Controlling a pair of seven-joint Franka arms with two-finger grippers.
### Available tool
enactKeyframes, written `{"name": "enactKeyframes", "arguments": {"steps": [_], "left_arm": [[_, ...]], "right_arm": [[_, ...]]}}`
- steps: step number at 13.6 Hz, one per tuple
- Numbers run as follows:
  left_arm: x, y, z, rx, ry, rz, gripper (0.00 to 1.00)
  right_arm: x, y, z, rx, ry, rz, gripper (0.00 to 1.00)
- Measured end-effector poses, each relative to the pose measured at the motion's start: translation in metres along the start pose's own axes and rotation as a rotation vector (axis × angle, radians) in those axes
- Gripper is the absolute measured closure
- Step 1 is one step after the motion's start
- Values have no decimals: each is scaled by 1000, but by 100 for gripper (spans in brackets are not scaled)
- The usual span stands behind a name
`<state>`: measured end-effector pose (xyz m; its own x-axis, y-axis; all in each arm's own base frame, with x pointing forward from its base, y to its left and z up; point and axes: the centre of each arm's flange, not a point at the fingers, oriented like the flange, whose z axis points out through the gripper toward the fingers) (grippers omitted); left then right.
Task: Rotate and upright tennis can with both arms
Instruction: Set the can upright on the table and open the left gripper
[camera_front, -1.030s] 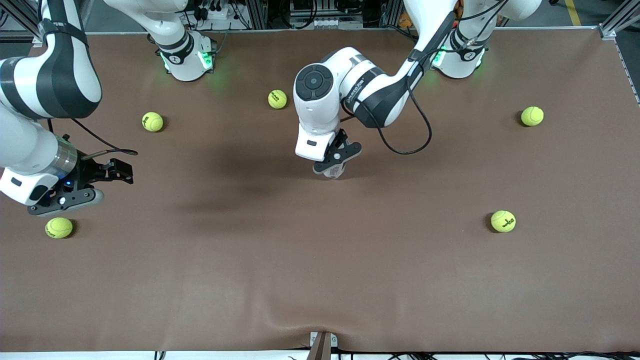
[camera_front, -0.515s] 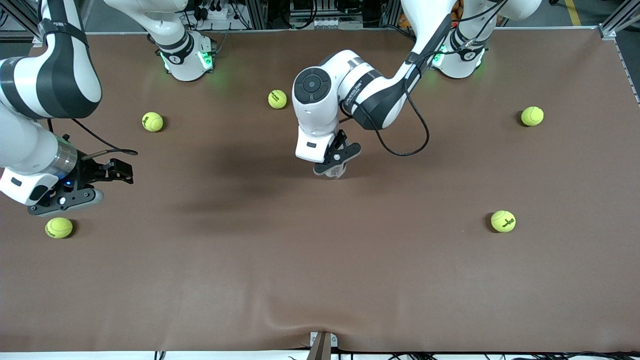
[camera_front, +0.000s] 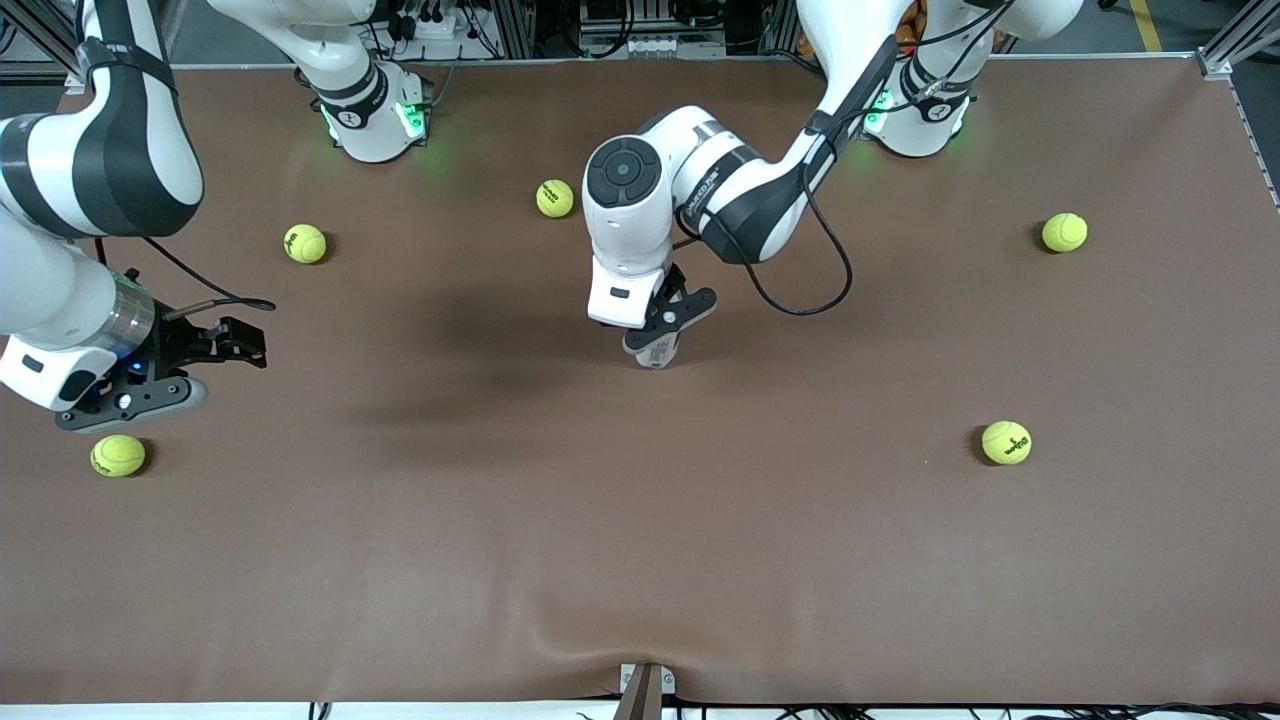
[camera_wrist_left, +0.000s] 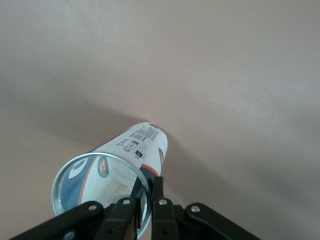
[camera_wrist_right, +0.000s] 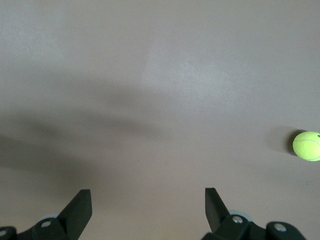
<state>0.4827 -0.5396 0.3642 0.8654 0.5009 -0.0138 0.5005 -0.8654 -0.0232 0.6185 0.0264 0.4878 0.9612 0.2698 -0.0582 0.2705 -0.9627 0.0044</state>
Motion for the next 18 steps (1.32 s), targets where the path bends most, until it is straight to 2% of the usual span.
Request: {"name": "enactKeyframes", "arguments": {"steps": [3,7,11,15,18], "left_arm": [[-5,2,6,7,-2,6,83],[-6,3,7,5,-1,8,45],[-4,4,1,-6,2,5,3],[2,5,-14,-33,9,-3,0],[25,-1,-39,-66,17,-36,0]], "right_arm": [[0,0,0,0,0,0,0],[0,0,0,0,0,1,0],[0,1,0,0,-1,2,0],[0,1,0,0,-1,2,0],[0,1,0,0,-1,2,0]]}}
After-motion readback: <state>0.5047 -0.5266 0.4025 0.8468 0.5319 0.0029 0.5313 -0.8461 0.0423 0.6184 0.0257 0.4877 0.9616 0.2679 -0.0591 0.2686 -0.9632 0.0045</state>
